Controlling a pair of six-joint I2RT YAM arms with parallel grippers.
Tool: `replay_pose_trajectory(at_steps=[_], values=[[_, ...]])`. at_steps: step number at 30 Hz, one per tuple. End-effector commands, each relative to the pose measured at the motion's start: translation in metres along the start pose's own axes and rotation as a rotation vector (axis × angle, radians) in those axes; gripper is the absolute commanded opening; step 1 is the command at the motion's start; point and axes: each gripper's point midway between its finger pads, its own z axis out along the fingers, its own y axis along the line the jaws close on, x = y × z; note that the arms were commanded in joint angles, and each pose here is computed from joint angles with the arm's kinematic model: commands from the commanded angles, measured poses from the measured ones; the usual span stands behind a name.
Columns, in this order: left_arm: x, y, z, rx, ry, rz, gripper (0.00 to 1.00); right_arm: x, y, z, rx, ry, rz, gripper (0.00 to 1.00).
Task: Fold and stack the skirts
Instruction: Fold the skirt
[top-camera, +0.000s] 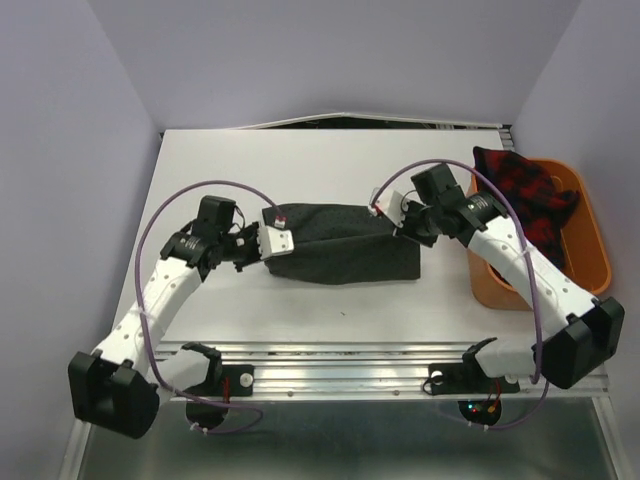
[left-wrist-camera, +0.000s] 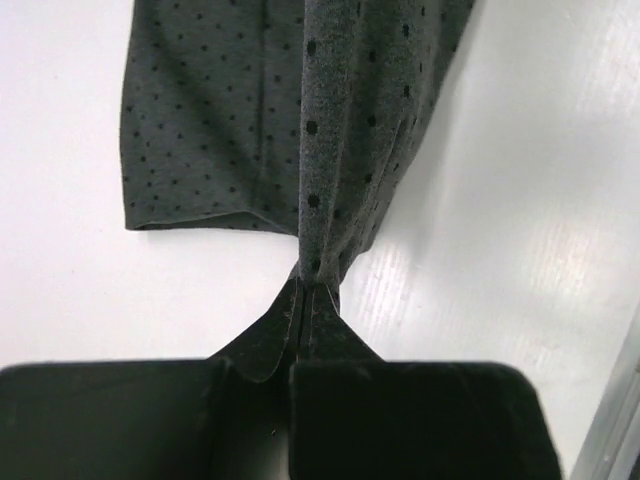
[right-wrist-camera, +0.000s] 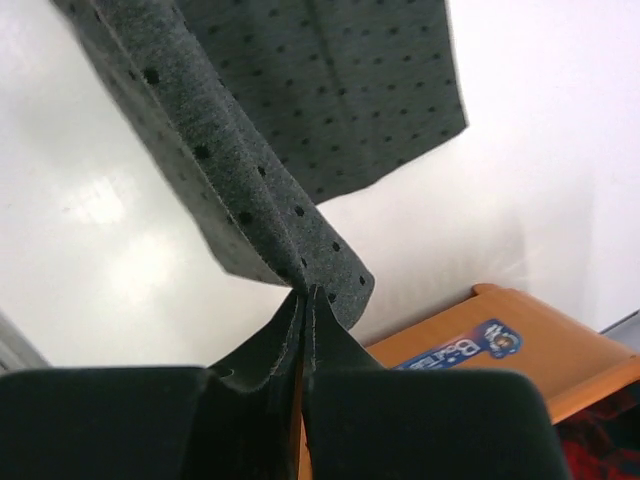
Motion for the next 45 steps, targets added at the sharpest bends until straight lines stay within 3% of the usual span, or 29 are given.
replay_pose_trajectory(at_steps=[1,17,28,31,32,34,35,36,37,39,45], values=[[-0.014,0.051,-0.002,-0.074,-0.031,-0.068,0.00,-0.023,-0.060,-0.003,0.087,-0.092,-0.055,0.01],[-0.012,0.144,0.053,0.017,0.037,-0.196,0.00,-0.007,-0.141,0.081,0.049,-0.045,-0.076,0.01],[0.061,0.177,0.124,0.035,0.156,-0.326,0.02,-0.001,-0.166,0.185,0.017,-0.042,-0.056,0.01],[0.076,0.190,0.134,-0.014,0.187,-0.367,0.03,-0.009,-0.178,0.196,0.039,-0.062,-0.019,0.05],[0.077,0.196,0.136,-0.042,0.185,-0.391,0.08,-0.010,-0.182,0.205,0.043,-0.063,-0.006,0.18],[0.078,0.202,0.137,-0.058,0.192,-0.396,0.14,-0.007,-0.186,0.211,0.055,-0.048,0.012,0.33],[0.078,0.205,0.137,-0.073,0.191,-0.412,0.18,-0.004,-0.185,0.218,0.053,-0.038,0.038,0.45],[0.076,0.207,0.136,-0.078,0.189,-0.420,0.44,-0.004,-0.188,0.219,0.066,-0.033,0.055,0.58],[0.071,0.209,0.131,-0.087,0.175,-0.423,0.48,-0.008,-0.196,0.215,0.090,-0.039,0.072,0.69],[0.055,0.213,0.115,-0.119,0.140,-0.443,0.57,-0.013,-0.206,0.209,0.117,-0.062,0.137,0.75],[0.017,0.207,0.059,-0.249,0.044,-0.555,0.61,-0.055,-0.228,0.179,0.111,-0.205,0.248,0.82]])
